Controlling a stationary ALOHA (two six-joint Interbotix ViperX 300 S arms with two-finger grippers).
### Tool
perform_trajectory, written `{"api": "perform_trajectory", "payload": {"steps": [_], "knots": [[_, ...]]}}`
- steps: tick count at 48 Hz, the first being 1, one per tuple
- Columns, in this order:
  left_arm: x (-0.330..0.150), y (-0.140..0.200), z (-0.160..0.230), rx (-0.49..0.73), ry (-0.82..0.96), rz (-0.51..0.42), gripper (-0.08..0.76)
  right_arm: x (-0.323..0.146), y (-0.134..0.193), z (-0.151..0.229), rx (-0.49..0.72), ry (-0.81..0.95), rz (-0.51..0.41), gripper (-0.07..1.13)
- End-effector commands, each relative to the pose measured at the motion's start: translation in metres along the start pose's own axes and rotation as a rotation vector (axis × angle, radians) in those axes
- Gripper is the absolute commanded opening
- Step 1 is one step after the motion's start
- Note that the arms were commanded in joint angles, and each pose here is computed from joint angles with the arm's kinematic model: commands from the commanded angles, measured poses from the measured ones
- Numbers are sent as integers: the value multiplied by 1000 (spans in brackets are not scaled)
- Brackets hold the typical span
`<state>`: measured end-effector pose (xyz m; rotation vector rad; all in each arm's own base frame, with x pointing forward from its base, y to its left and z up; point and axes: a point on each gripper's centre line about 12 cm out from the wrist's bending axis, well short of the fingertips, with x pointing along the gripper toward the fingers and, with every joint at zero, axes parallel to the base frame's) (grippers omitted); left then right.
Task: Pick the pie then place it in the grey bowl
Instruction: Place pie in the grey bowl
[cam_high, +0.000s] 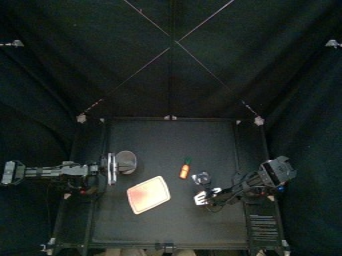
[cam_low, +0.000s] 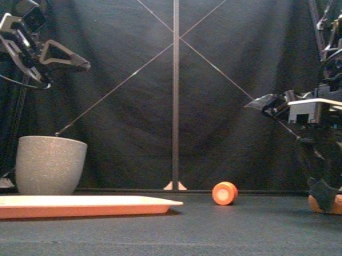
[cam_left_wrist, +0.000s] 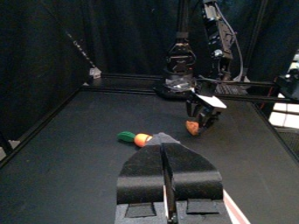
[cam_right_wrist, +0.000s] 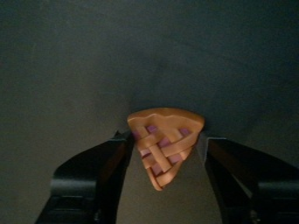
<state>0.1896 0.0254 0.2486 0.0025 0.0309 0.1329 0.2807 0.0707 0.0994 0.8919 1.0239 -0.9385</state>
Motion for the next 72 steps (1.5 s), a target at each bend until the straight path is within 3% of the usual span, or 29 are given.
{"api": "perform_trajectory", "payload": {"steps": [1, 5, 11, 23, 29, 39, 47, 60, 67, 72], "knots": [[2, 1, 7, 0, -20, 4, -17, -8, 10, 4, 5, -6, 41, 647], [2, 1, 7, 0, -23, 4, -17, -15, 20, 11, -18, -36, 79, 564], [2, 0, 10, 0, -35, 0, -17, -36, 41, 45, -100, -200, 152, 564], [3, -2, 21, 19, -92, -11, -17, -93, 93, 163, -260, -712, 297, 564], [3, -6, 24, 30, -116, -33, -17, -100, 119, 208, -335, -848, 341, 564], [2, -12, 25, 47, -121, -64, -17, -65, 174, 257, -403, -807, 467, 566], [2, -17, 27, 83, -129, -93, -17, -34, 209, 276, -454, -759, 557, 566], [0, -27, 28, 136, -141, -151, -17, -30, 249, 292, -497, -732, 715, 586], [0, -27, 28, 138, -141, -152, -17, -28, 257, 299, -496, -708, 777, 682], [0, -27, 28, 138, -141, -152, -17, -20, 265, 297, -501, -669, 827, 828]]}}
